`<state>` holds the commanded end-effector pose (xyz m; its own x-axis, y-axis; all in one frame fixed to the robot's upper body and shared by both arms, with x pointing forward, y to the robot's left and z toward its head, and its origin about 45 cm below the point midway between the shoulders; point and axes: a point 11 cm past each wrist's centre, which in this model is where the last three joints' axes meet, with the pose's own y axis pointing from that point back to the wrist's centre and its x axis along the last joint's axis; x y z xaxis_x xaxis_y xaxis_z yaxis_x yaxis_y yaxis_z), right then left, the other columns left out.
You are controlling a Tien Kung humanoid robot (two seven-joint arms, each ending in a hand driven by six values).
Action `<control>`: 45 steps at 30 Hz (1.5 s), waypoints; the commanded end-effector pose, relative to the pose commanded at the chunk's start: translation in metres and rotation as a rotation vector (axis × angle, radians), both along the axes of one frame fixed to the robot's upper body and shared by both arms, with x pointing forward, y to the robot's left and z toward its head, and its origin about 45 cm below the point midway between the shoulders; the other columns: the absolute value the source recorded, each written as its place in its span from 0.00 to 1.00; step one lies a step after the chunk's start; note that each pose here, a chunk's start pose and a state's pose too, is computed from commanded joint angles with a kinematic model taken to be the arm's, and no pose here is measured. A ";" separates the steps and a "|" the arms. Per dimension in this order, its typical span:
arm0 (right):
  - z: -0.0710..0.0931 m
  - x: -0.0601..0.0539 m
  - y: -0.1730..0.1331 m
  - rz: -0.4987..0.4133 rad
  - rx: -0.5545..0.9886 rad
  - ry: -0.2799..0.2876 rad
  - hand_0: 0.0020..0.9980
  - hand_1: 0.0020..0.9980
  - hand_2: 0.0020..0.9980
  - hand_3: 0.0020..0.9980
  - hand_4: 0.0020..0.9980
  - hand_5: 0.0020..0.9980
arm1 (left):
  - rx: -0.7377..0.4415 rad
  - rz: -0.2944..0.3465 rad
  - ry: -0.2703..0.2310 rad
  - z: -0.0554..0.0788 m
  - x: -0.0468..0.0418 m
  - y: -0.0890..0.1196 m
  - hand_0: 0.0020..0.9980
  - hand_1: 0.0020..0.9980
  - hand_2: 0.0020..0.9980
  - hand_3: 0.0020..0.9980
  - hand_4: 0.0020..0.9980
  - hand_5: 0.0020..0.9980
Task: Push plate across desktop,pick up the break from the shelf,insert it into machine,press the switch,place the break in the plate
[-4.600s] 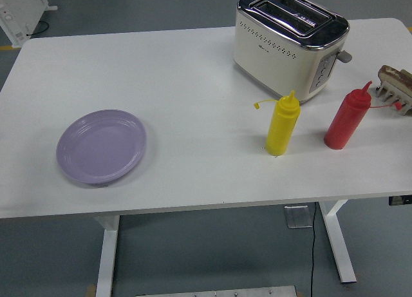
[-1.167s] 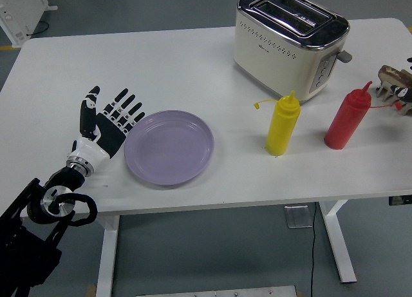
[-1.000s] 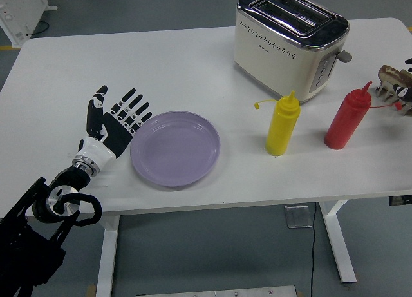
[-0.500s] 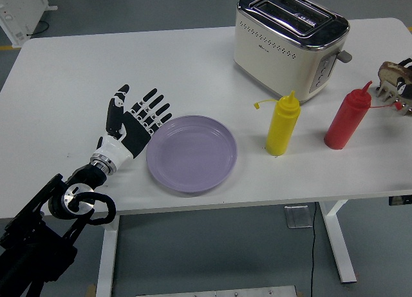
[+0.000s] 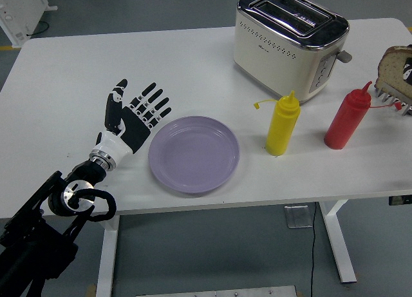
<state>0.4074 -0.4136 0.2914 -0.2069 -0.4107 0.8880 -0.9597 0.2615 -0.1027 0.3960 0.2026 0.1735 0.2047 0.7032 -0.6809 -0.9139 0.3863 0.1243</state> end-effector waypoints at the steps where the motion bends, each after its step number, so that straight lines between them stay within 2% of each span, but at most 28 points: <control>1: 0.005 0.000 0.001 0.003 0.003 -0.021 0.42 0.44 0.48 0.48 0.30 0.00 | 0.000 0.016 -0.007 0.002 0.0007 0.005 0.90 0.85 0.90 0.81 0.71 1.00; 13: 0.054 0.004 0.017 0.039 -0.001 -0.184 0.43 0.43 0.47 0.47 0.26 0.00 | -0.025 0.192 -0.095 0.031 0.0039 0.063 0.90 0.85 0.90 0.80 0.71 1.00; 22: 0.093 0.015 0.049 0.105 0.064 -0.299 0.43 0.43 0.46 0.46 0.26 0.00 | -0.044 0.256 -0.123 0.040 -0.0027 0.087 0.90 0.85 0.90 0.80 0.72 1.00; 29: 0.133 0.025 0.079 0.142 0.101 -0.428 0.42 0.41 0.45 0.45 0.24 0.00 | -0.081 0.342 -0.146 0.048 -0.0093 0.113 0.88 0.84 0.89 0.79 0.72 1.00; 31: 0.142 0.028 0.087 0.152 0.109 -0.448 0.42 0.41 0.45 0.45 0.24 0.00 | -0.088 0.366 -0.153 0.050 -0.0110 0.121 0.88 0.84 0.89 0.79 0.72 1.00; 35: 0.157 0.037 0.106 0.177 0.127 -0.469 0.42 0.41 0.45 0.45 0.24 0.00 | -0.100 0.409 -0.170 0.056 -0.0150 0.135 0.88 0.84 0.88 0.79 0.72 1.00; 38: 0.162 0.045 0.117 0.185 0.151 -0.469 0.42 0.41 0.45 0.45 0.24 0.00 | -0.104 0.430 -0.178 0.058 -0.0181 0.143 0.88 0.84 0.88 0.79 0.72 1.00; 45: 0.159 0.065 0.146 0.184 0.235 -0.433 0.42 0.41 0.45 0.45 0.24 0.00 | -0.108 0.473 -0.188 0.061 -0.0286 0.160 0.88 0.84 0.88 0.79 0.71 1.00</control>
<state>0.4723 -0.2673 0.4500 -0.4401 -0.6524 0.6170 -0.8746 0.1560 -0.4590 0.3673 0.3626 0.2345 0.0073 0.6761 -0.7368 -0.9944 -0.0731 -0.0769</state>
